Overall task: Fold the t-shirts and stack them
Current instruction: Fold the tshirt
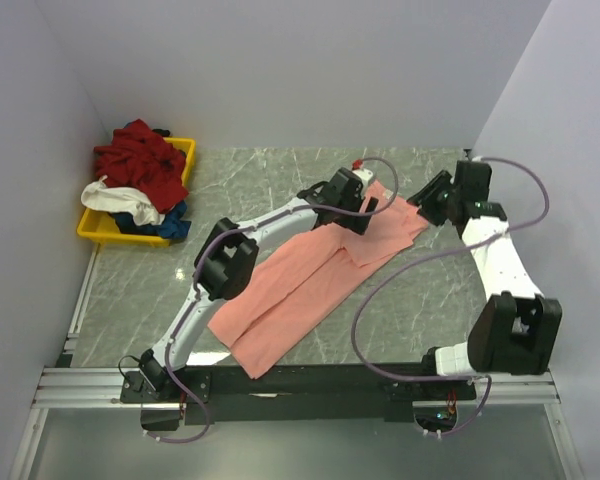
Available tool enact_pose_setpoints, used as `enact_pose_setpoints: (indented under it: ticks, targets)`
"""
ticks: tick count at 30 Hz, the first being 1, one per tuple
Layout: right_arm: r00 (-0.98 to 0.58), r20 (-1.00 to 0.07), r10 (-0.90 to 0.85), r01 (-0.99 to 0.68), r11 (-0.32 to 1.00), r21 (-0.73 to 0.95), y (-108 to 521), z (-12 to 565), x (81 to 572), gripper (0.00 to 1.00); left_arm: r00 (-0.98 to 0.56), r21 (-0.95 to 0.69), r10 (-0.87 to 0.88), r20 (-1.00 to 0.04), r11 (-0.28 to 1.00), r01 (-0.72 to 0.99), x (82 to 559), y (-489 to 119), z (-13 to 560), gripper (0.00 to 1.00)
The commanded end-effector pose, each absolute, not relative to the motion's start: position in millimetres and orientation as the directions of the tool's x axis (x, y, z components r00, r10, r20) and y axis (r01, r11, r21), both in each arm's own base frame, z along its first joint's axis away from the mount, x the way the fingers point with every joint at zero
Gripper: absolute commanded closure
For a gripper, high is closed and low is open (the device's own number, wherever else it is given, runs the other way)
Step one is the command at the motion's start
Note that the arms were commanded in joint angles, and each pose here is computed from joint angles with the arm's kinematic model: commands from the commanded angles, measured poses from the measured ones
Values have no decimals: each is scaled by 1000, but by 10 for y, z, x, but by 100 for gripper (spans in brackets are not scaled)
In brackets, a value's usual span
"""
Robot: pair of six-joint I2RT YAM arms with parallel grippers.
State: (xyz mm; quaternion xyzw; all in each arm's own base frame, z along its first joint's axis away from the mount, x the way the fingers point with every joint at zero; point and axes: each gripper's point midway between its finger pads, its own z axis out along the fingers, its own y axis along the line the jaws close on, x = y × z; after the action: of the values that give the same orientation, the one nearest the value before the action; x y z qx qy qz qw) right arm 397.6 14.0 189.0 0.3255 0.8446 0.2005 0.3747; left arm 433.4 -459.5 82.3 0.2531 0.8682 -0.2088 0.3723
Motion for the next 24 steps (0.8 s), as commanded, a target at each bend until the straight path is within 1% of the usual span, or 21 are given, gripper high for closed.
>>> enact_pose_setpoints:
  ticks: [1, 2, 4, 8, 9, 10, 11, 13, 14, 15, 17, 18, 20, 21, 23, 24]
  targets:
    - [-424, -553, 718, 349, 692, 632, 149, 2112, 3858, 50, -489, -73, 398, -776, 714, 696, 4344, -4676, 866, 9]
    - [-421, -550, 722, 361, 689, 628, 144, 2042, 3773, 50, -483, -62, 408, -774, 711, 700, 4337, -4679, 821, 9]
    - [-398, -571, 718, 322, 692, 646, 180, 2163, 3668, 50, -462, -37, 436, -772, 695, 718, 4296, -4718, 750, 9]
    - [-399, -574, 715, 302, 694, 653, 224, 2127, 3522, 50, -433, 75, 516, -739, 701, 709, 4257, -4746, 408, 8]
    - [-406, -578, 708, 306, 701, 644, 218, 2104, 3497, 50, -425, 118, 531, -733, 715, 689, 4268, -4751, 385, 8]
    - [-407, -581, 705, 307, 704, 640, 213, 2105, 3483, 50, -442, 141, 547, -712, 727, 672, 4275, -4718, 220, 10]
    - [-409, -589, 697, 304, 713, 632, 202, 2103, 3479, 50, -442, 155, 536, -719, 744, 650, 4329, -4734, 245, 10]
    - [-416, -590, 692, 301, 717, 629, 212, 2100, 3466, 50, -485, 195, 538, -690, 783, 591, 4389, -4608, 70, 11]
    - [-417, -594, 688, 298, 721, 625, 209, 2107, 3471, 50, -486, 203, 526, -698, 796, 570, 4445, -4605, 107, 11]
    - [-421, -595, 685, 295, 723, 624, 218, 2104, 3474, 50, -499, 247, 525, -690, 818, 519, 4518, -4480, 88, 11]
    - [-431, -595, 678, 292, 729, 619, 221, 2085, 3493, 50, -529, 253, 495, -689, 849, 464, 4616, -4373, 45, 10]
    - [-442, -590, 676, 295, 730, 616, 229, 2049, 3510, 50, -561, 264, 475, -678, 869, 418, 4714, -4194, 21, 10]
    - [-456, -586, 669, 288, 735, 614, 255, 2036, 3545, 50, -631, 195, 384, -674, 916, 349, 4819, -4024, -32, 12]
    - [-471, -579, 666, 293, 736, 610, 268, 1986, 3568, 50, -677, 148, 297, -673, 951, 270, 4978, -3792, -52, 14]
    - [-489, -576, 655, 278, 743, 608, 325, 1975, 3607, 50, -732, 102, 227, -642, 972, 212, 5045, -3538, -129, 17]
    - [-497, -577, 649, 273, 747, 606, 350, 1969, 3629, 50, -758, 81, 166, -631, 986, 149, 5188, -3268, -152, 18]
